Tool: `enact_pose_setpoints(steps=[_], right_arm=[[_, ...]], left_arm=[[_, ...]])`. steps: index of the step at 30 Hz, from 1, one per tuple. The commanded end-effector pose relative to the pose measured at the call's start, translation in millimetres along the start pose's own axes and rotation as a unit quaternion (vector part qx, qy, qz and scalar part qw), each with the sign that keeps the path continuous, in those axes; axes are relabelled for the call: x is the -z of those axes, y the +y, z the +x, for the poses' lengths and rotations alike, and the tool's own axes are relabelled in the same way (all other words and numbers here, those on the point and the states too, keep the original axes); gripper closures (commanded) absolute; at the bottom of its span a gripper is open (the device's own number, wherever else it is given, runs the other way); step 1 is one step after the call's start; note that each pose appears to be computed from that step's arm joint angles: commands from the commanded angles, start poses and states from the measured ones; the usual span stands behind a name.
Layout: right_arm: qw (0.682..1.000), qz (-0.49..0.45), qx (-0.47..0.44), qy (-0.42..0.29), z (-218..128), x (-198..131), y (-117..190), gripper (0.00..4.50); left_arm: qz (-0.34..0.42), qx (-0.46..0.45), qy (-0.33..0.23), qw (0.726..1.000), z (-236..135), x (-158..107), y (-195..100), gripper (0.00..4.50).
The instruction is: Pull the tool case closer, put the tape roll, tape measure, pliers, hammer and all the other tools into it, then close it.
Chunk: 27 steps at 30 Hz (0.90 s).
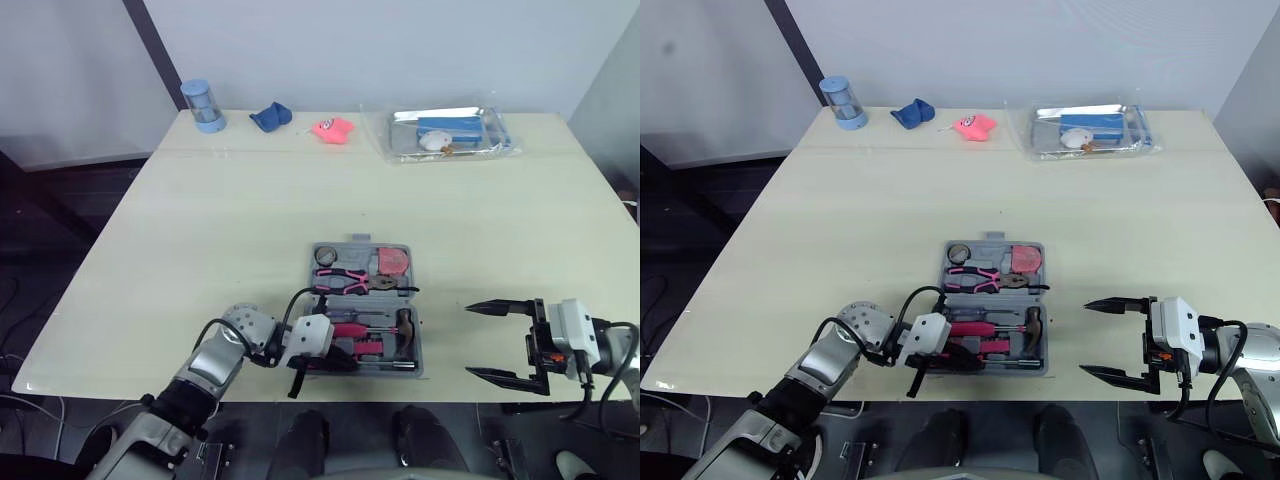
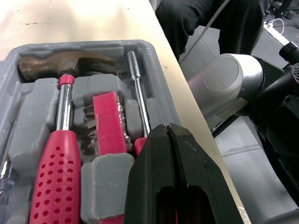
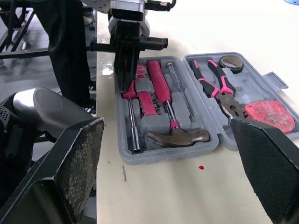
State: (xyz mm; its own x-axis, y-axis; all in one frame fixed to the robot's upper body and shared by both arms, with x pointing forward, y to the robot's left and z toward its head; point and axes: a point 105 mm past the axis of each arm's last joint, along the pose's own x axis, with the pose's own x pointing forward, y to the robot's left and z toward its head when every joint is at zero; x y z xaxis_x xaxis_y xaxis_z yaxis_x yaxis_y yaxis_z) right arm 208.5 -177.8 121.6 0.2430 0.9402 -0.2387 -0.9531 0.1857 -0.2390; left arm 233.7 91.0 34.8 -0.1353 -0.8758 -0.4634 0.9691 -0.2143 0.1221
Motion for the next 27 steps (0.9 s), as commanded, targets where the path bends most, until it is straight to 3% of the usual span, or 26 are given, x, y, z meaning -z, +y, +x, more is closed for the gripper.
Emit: enact_pose_setpoints(steps=[1,5,12,19,23,27], right_arm=[[1.0,-0.021,-0.001,-0.006,-0.9,-7.1,-0.3,0.0],[1.0,-0.021,-0.001,-0.006,-0.3,-6.9,-1.3,0.0],[0.999,-0.001,0.036,-0.034,0.6,-8.4,-8.8,0.0],[0.992,0.031,0.105,-0.055,-3.0,-0.3,-19.4,0.0],[0.982,0.048,0.171,-0.056,-16.4,9.5,-29.1,0.0],[0.961,0.073,0.262,-0.04,-37.4,27.3,-37.0,0.0]], left_arm=[[-0.024,0.01,0.014,1.0,5.4,11.0,-8.5,4.43],[-0.03,0.0,0.003,1.0,5.7,8.3,-5.3,4.43],[-0.032,-0.043,-0.062,0.997,-9.2,-21.9,7.3,4.43],[-0.066,-0.148,-0.095,0.982,-53.8,-34.6,21.9,4.43],[-0.102,-0.262,-0.105,0.954,-97.2,-30.7,29.9,4.43],[-0.142,-0.379,-0.08,0.911,-149.0,-3.4,23.1,4.43]])
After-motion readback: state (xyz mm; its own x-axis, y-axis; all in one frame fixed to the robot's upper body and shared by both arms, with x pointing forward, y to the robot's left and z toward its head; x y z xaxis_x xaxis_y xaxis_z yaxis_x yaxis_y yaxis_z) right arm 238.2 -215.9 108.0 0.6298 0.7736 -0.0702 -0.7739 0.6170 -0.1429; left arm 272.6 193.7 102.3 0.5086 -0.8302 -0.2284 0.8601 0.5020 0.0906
